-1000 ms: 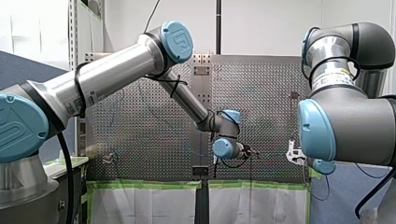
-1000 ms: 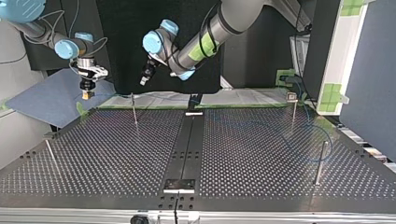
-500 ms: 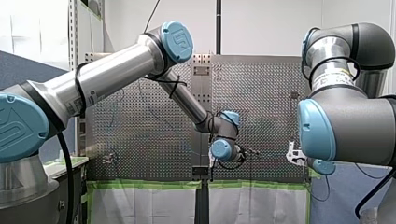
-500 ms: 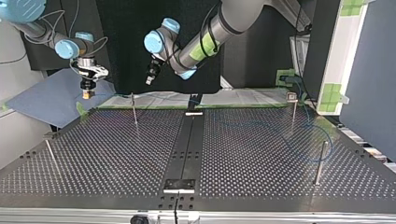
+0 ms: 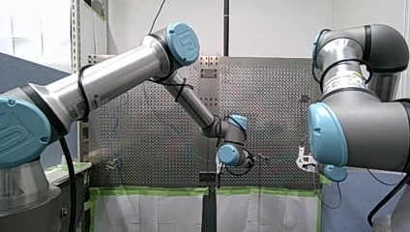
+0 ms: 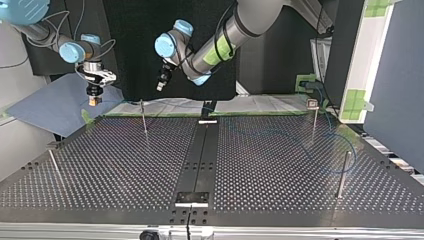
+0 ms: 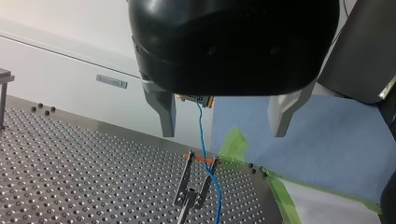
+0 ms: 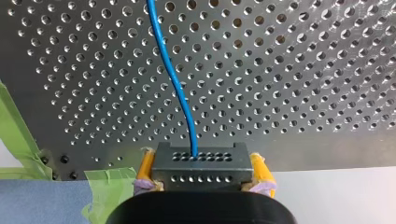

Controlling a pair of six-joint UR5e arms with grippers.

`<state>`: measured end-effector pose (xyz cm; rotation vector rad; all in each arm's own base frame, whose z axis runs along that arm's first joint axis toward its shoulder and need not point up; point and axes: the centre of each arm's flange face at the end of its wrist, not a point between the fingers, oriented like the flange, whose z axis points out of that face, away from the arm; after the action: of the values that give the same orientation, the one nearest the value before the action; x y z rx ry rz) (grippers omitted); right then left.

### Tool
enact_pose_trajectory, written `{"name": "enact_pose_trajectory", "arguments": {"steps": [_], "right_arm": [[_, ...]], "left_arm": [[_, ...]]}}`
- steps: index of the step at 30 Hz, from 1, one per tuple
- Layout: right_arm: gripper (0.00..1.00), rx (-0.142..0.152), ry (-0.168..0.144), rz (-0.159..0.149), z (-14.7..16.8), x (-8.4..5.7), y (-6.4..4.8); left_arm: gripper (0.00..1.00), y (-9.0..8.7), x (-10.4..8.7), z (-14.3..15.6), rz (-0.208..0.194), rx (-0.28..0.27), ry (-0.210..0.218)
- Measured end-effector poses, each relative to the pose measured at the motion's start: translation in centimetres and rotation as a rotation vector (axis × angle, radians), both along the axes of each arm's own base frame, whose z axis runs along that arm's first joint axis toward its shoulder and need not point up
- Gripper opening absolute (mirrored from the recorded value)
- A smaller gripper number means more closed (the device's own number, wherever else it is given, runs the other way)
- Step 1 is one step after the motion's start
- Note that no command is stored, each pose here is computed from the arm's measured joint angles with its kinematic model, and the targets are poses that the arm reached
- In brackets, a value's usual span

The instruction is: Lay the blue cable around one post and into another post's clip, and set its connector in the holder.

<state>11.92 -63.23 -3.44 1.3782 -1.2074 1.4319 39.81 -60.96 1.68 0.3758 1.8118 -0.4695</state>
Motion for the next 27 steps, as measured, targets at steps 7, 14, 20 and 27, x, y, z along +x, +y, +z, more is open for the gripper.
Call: {"name": "enact_pose_trajectory", "arguments": {"steps": [7,14,20,27], "right_arm": [[0.0,0.001,0.0,0.0,-0.02,0.0,0.0],[0.0,0.001,-0.001,0.0,-0.05,-0.02,-0.01],[0.0,0.0,-0.003,-0.002,-0.04,-0.1,-0.04],[0.0,0.002,-0.005,-0.003,-0.05,-0.2,-0.04]], "left_arm": [[0.98,0.06,0.09,0.0,0.0,0.001,0.0],[0.98,0.37,0.25,-0.19,0.004,0.003,0.003],[0.98,0.57,0.33,-0.3,0.006,0.004,0.006],[0.98,0.95,0.08,-0.35,0.004,0.045,0.016]]}}
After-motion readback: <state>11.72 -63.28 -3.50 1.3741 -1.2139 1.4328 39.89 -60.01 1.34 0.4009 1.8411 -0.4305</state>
